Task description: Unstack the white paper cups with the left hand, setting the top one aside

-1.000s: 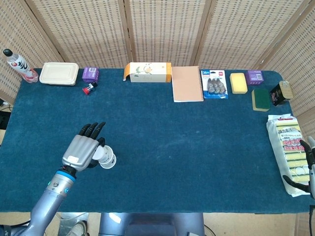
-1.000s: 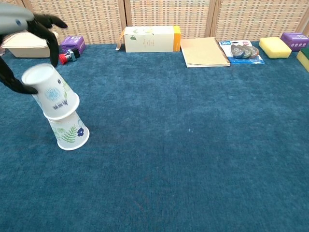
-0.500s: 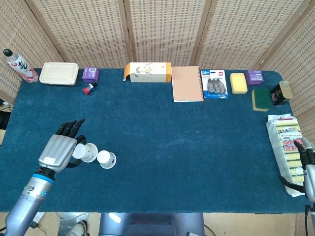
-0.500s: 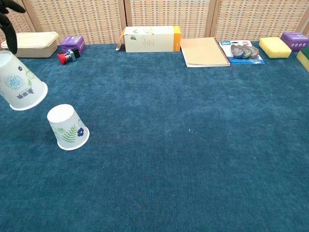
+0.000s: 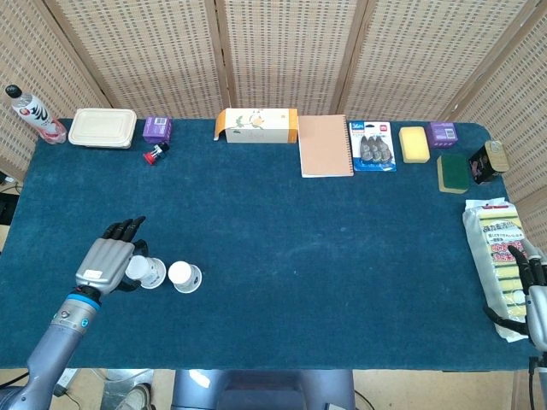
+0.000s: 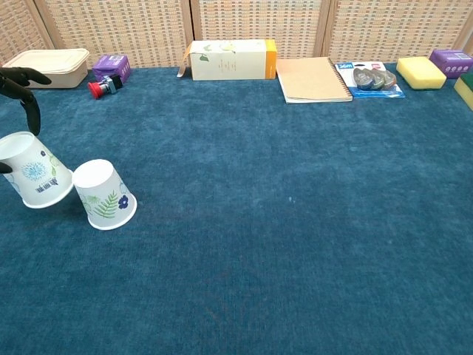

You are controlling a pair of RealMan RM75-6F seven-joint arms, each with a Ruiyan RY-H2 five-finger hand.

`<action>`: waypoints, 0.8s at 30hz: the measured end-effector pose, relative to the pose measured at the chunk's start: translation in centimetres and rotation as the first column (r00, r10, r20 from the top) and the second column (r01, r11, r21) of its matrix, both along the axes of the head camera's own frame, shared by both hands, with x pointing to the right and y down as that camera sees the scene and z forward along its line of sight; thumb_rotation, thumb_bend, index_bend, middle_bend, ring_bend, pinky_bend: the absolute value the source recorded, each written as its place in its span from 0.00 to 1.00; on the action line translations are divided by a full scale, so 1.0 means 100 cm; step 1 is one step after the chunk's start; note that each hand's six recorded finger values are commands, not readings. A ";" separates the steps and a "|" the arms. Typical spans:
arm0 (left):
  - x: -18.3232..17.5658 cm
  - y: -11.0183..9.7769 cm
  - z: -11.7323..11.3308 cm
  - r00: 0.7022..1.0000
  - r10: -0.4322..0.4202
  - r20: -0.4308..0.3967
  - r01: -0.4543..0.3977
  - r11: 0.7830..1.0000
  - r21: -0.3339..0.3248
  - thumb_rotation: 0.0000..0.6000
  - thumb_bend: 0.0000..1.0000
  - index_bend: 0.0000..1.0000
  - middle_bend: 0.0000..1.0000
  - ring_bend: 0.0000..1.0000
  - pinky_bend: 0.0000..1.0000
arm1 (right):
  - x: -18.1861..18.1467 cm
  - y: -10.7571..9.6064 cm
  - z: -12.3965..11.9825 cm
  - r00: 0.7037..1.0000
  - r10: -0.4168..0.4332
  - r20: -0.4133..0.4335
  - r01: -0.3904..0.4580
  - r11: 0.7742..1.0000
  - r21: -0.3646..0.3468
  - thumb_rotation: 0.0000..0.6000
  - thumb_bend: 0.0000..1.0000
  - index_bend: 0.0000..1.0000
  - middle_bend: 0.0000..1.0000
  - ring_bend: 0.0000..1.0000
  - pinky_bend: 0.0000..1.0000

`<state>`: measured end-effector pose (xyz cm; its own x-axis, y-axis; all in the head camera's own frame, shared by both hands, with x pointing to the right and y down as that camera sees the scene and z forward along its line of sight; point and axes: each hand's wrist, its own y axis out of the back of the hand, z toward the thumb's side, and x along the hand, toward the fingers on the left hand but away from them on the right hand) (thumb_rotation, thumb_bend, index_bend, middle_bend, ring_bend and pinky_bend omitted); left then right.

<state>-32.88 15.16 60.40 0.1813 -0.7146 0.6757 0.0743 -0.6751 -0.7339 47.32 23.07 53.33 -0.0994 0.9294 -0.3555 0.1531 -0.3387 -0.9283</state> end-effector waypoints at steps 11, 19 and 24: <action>0.009 -0.001 0.019 0.999 0.007 0.042 -0.008 1.000 0.006 1.00 0.16 0.43 0.00 0.00 0.07 | 0.002 -0.001 0.001 1.000 0.005 0.008 -0.005 1.000 -0.007 1.00 0.04 0.04 0.00 0.00 0.00; 0.015 0.000 0.026 0.998 0.014 0.053 -0.014 1.000 0.002 1.00 0.16 0.43 0.00 0.00 0.07 | 0.003 -0.001 -0.001 1.000 0.010 0.014 -0.010 1.000 -0.005 1.00 0.04 0.04 0.00 0.00 0.00; 0.016 0.001 0.026 0.999 0.013 0.053 -0.013 1.000 -0.003 1.00 0.16 0.33 0.00 0.00 0.07 | 0.003 -0.001 -0.001 1.000 0.009 0.015 -0.009 1.000 -0.003 1.00 0.04 0.04 0.00 0.00 0.00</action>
